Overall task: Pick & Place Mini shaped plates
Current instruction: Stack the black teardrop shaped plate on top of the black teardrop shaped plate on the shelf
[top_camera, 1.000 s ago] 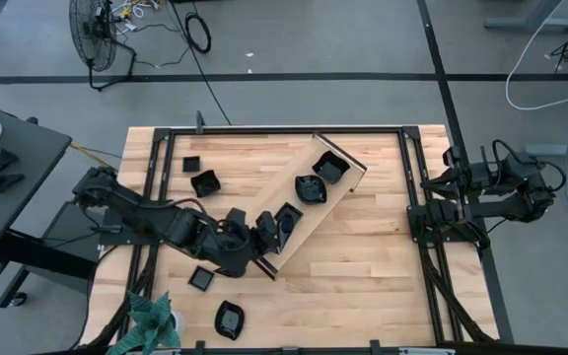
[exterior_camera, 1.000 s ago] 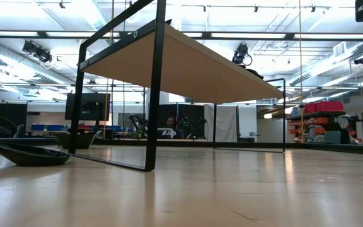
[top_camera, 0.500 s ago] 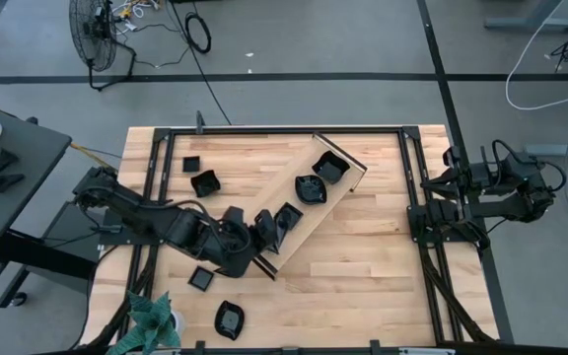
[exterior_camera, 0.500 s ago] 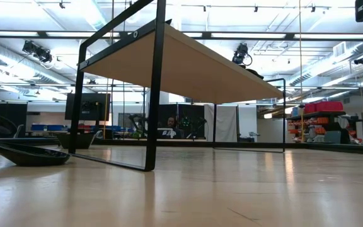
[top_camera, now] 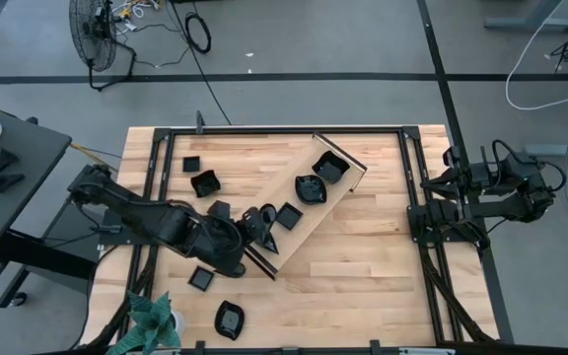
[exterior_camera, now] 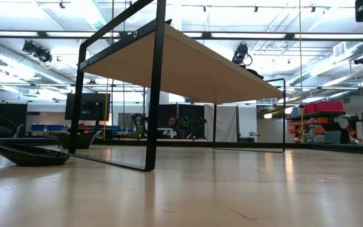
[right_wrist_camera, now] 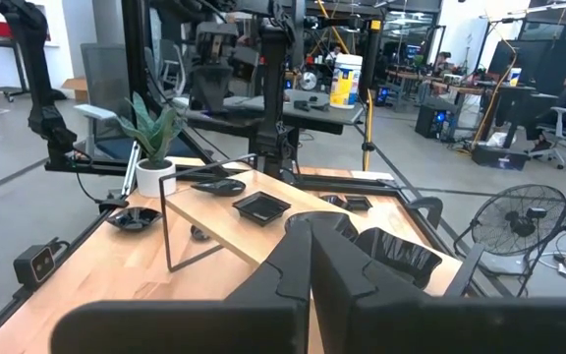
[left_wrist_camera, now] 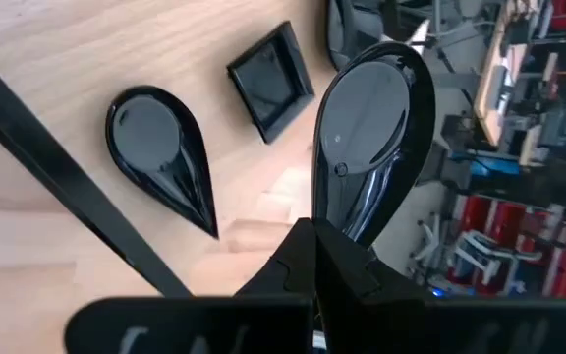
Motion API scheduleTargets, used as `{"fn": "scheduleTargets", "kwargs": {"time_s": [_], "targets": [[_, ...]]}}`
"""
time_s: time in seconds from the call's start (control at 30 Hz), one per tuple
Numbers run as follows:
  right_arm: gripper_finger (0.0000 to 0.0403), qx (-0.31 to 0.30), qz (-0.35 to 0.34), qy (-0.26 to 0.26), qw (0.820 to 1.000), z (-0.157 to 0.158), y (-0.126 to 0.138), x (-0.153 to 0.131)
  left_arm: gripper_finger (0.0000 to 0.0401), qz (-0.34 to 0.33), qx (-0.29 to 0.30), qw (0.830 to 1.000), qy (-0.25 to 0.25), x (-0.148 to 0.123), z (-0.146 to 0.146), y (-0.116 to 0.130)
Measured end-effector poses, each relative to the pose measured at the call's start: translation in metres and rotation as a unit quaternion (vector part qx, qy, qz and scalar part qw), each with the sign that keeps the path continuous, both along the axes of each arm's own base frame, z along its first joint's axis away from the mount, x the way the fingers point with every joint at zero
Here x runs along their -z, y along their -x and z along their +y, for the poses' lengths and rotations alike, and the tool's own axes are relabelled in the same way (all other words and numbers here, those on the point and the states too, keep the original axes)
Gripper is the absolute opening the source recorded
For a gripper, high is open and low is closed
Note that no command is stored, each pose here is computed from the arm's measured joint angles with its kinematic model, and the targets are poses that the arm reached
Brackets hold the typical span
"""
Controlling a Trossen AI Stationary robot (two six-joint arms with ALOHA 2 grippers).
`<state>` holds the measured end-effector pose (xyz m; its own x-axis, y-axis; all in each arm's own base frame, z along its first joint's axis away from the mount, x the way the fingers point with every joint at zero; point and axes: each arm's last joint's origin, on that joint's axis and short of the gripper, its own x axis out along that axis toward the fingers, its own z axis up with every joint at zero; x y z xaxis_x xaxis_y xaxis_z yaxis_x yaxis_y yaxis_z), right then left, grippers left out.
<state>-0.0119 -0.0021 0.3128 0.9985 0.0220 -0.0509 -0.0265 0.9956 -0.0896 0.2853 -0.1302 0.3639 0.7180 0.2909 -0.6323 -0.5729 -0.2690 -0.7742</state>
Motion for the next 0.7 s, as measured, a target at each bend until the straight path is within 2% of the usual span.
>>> {"fn": "scheduleTargets", "kwargs": {"time_s": [0.13, 0.4, 0.7], "targets": [[0.001, 0.0, 0.0, 0.0, 1.0, 0.0, 0.0, 0.0, 0.0, -0.01, 0.004, 1.0, 0.01, -0.01, 0.005, 0.01], [0.001, 0.0, 0.0, 0.0, 1.0, 0.0, 0.0, 0.0, 0.0, 0.056, 0.039, 0.997, 0.042, -0.013, 0.012, 0.031], [0.001, 0.0, 0.0, 0.0, 1.0, 0.0, 0.0, 0.0, 0.0, 0.057, 0.045, 0.996, 0.059, -0.017, 0.014, 0.035]]}}
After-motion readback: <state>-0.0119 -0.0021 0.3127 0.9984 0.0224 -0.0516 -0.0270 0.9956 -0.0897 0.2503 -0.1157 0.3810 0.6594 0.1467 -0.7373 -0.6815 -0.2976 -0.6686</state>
